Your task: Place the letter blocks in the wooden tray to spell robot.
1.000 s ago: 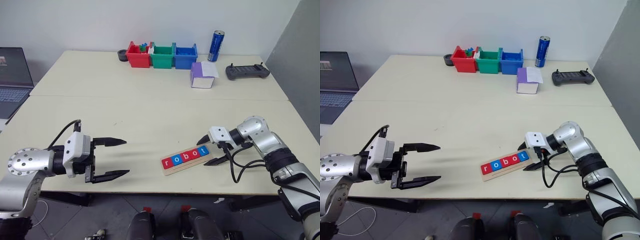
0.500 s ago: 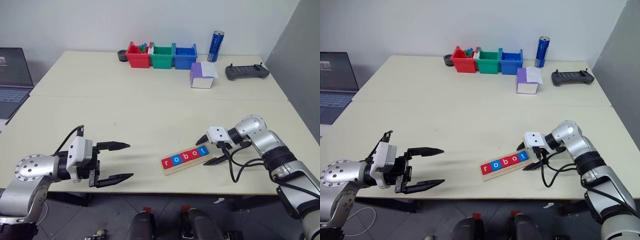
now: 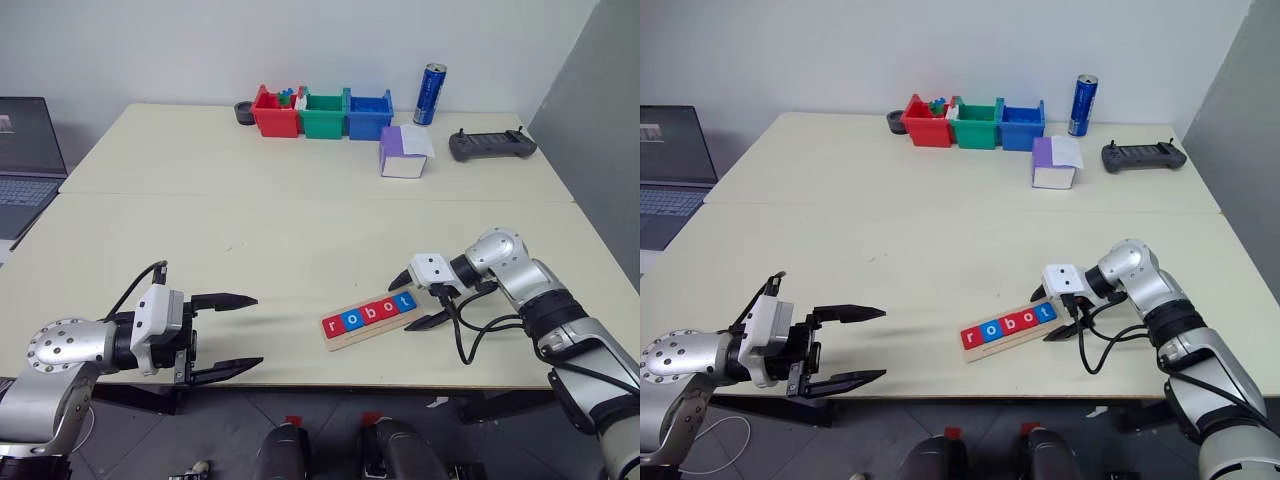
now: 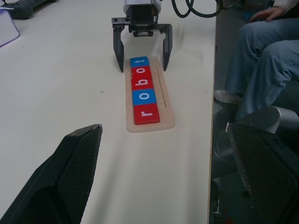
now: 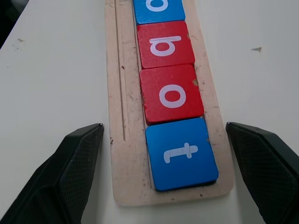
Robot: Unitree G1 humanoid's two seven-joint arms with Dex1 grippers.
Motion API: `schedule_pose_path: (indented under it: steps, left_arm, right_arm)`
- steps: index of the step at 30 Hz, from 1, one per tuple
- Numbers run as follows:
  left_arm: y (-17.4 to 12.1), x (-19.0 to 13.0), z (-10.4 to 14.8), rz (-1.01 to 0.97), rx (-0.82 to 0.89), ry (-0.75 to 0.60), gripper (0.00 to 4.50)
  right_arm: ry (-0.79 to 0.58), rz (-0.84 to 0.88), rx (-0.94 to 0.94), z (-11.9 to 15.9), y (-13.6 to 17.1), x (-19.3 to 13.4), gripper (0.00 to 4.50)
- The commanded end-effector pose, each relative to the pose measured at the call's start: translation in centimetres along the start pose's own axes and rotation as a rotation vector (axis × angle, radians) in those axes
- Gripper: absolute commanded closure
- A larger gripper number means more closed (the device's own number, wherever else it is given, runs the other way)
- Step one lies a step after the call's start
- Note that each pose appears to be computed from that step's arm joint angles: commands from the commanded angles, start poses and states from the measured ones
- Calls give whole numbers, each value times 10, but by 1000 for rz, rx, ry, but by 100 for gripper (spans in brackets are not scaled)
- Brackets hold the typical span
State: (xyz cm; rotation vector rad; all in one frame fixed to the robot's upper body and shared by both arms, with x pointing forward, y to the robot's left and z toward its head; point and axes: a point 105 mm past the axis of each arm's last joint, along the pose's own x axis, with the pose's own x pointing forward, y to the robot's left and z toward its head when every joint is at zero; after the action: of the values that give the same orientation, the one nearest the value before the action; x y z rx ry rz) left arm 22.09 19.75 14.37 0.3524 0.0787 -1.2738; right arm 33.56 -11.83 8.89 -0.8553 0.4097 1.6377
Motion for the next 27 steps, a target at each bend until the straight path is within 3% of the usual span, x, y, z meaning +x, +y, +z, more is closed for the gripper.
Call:
schedule_pose_path:
  steps: [1,4,16,27]
  left_arm:
    - [4,-7,7,16,37,7,0]
    - [5,-8,8,14,37,7,0]
    - [6,-3,5,-10,38,10,0]
    - [9,0,0,-14,51,16,0]
  right_arm:
    - [78,54,33,-13,6,8,42]
    - [73,43,53,-13,4,6,110]
    - [51,-128,191,-3,-14,-6,111]
    - [65,-240,281,-2,0,0,111]
